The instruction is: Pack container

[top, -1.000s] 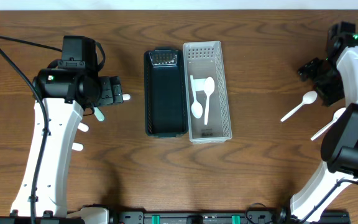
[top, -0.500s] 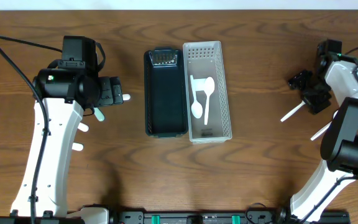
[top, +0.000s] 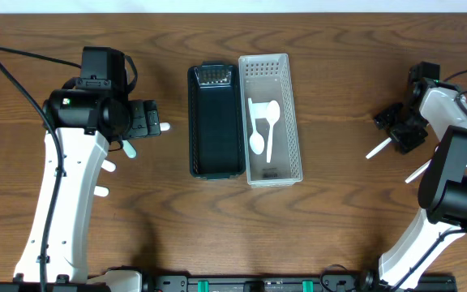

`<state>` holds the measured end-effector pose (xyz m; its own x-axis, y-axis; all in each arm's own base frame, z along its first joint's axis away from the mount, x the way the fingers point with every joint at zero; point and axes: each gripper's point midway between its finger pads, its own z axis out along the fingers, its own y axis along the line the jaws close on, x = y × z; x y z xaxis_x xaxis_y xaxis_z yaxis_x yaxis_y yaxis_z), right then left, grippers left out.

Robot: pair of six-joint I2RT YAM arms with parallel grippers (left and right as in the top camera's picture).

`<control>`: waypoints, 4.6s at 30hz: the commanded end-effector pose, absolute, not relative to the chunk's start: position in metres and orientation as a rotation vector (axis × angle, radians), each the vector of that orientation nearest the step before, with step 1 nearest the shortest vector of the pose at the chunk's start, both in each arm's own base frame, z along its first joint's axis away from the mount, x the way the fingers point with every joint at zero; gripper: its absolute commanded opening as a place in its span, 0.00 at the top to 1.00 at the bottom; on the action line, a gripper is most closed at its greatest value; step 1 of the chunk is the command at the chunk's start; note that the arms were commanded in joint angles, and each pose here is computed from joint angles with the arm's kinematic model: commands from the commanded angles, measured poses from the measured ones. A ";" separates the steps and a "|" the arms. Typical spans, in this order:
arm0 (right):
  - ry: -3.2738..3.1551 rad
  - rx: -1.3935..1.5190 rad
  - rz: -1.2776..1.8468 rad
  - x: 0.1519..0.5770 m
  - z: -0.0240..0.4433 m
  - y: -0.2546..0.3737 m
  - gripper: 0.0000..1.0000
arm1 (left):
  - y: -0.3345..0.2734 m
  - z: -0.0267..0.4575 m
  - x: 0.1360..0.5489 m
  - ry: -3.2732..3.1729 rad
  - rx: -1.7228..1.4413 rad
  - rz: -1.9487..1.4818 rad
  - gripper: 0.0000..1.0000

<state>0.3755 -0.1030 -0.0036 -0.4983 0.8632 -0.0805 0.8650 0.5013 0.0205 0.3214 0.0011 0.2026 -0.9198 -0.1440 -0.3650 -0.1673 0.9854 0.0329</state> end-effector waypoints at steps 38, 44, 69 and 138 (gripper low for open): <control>2.639 0.233 0.269 0.408 0.185 0.167 0.98 | 0.003 0.211 0.324 2.738 -0.224 0.097 0.02; 2.811 0.112 0.197 0.397 0.117 0.202 0.97 | 0.003 0.211 0.324 2.739 -0.224 0.097 0.02; 2.459 0.308 0.004 0.437 0.296 0.068 0.45 | 0.003 0.211 0.324 2.739 -0.224 0.097 0.02; 2.639 0.710 0.082 0.422 0.160 -0.043 0.99 | 0.003 0.211 0.324 2.738 -0.224 0.097 0.02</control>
